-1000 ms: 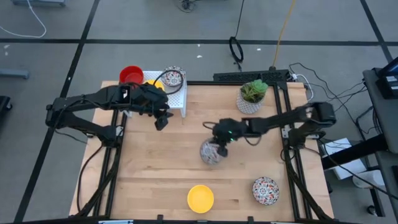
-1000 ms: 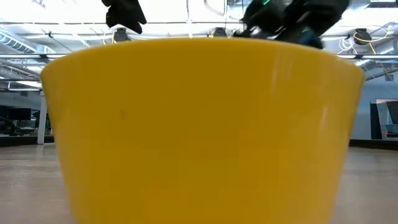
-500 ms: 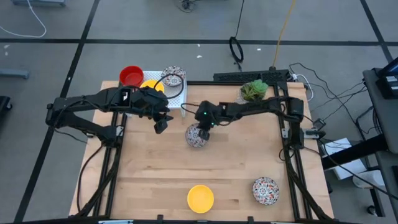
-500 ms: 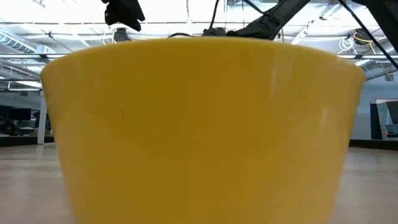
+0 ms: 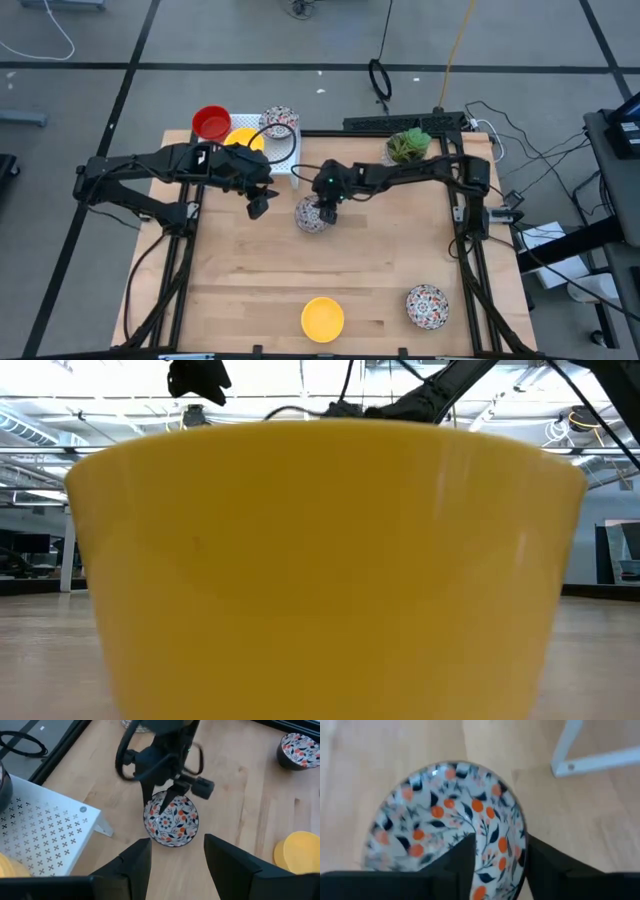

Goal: Pick & Place Mini bowls
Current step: Stack the top white patterned bowl on the white patterned bowl on the shelf

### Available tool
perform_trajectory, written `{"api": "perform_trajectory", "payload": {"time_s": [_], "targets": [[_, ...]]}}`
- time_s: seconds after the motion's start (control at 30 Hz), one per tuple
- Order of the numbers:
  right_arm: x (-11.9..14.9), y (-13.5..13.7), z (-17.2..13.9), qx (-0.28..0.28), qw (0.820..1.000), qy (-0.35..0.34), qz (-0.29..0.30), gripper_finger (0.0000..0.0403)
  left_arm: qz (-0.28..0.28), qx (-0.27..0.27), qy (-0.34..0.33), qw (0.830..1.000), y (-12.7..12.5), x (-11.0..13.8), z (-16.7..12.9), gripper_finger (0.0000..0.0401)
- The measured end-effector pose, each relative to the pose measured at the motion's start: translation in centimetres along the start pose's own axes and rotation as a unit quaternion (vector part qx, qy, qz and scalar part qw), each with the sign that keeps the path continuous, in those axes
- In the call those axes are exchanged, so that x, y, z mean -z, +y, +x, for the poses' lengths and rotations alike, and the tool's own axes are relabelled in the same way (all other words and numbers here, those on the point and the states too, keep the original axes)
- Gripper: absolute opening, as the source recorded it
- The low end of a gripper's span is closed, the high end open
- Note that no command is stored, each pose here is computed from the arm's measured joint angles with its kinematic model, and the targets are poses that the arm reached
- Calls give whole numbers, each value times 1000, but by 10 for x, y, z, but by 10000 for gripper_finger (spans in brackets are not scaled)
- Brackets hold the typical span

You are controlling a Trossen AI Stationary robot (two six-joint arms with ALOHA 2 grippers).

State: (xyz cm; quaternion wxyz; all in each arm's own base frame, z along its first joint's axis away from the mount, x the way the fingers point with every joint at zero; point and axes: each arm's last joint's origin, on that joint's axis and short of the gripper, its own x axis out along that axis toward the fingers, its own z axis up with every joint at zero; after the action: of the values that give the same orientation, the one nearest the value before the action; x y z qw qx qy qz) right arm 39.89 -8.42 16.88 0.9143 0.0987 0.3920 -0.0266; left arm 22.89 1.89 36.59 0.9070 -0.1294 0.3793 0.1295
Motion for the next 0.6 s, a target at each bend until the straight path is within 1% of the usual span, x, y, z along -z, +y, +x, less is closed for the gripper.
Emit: {"api": "perform_trajectory", "payload": {"time_s": [0.07,0.17,0.23,0.3,0.37,0.43,0.5,0.6], "targets": [[-6,2,-9,0,1000,-13,-13,162,0,0,0,1000,0,0,0,186],[-14,5,-28,0,1000,-25,-18,175,0,1,0,1000,0,0,0,186],[-19,8,-42,0,999,-35,-20,177,1,0,1,1000,0,0,0,186],[-21,12,-58,-1,999,-30,-20,176,2,1,1,1000,-1,0,0,186],[-26,16,-71,-3,999,-44,-24,172,3,2,1,1000,-1,1,0,186],[-24,20,-87,-4,999,-37,-26,168,5,4,3,1000,-3,1,0,186],[-22,26,-101,-8,998,-47,-31,166,9,6,6,1000,-4,2,0,186],[-9,38,-123,-17,998,-50,-40,165,34,11,18,999,-11,5,6,186]]}}
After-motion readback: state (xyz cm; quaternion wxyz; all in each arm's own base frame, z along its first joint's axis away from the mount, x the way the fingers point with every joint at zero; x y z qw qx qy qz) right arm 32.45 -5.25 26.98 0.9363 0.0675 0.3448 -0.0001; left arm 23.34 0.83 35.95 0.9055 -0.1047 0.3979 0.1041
